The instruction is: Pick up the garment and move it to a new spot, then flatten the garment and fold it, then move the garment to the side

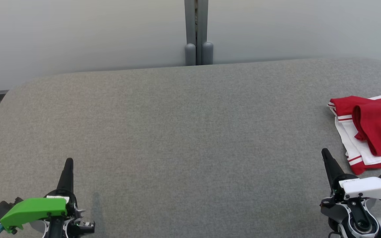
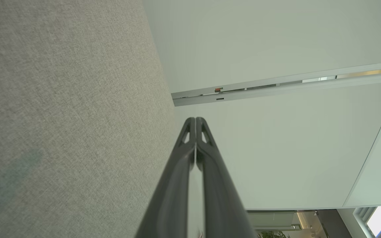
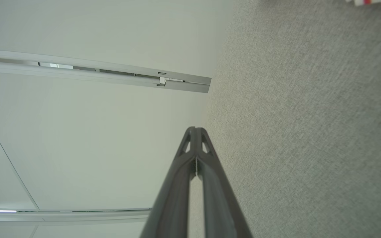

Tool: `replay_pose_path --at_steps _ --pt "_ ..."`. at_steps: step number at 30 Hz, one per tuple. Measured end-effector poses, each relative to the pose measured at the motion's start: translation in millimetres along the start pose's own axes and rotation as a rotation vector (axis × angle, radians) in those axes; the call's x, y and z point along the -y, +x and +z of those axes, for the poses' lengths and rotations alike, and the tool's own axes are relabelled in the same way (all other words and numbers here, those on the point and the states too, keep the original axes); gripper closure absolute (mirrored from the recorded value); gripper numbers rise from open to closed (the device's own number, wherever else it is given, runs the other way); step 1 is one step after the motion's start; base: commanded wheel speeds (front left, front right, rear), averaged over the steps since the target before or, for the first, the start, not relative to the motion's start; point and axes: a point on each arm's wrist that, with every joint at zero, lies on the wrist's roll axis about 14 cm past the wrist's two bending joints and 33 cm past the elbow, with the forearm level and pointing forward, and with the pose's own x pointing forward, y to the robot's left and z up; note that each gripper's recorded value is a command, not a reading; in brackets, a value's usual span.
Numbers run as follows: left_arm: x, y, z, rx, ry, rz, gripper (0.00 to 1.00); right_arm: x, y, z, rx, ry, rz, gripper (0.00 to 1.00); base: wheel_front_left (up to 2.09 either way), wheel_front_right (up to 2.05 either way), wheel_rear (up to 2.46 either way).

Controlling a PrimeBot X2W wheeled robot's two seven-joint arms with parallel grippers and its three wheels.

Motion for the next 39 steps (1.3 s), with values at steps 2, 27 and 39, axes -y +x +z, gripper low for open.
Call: replay_pose_path --at_steps 2,27,39 --pt "1 0 0 0.000 -0.014 -0.003 1.00 -1 0 0 0.000 0.013 0.004 1.00 0.00 0.00 0.00" --pt "14 4 4 -0.007 -0.151 -0.050 1.00 -12 0 1 -0.010 0.159 0.046 1.00 0.00 0.00 0.00" --pt "15 4 4 -0.007 -0.151 -0.050 1.00 -12 0 1 -0.010 0.159 0.046 1.00 0.00 0.00 0.00"
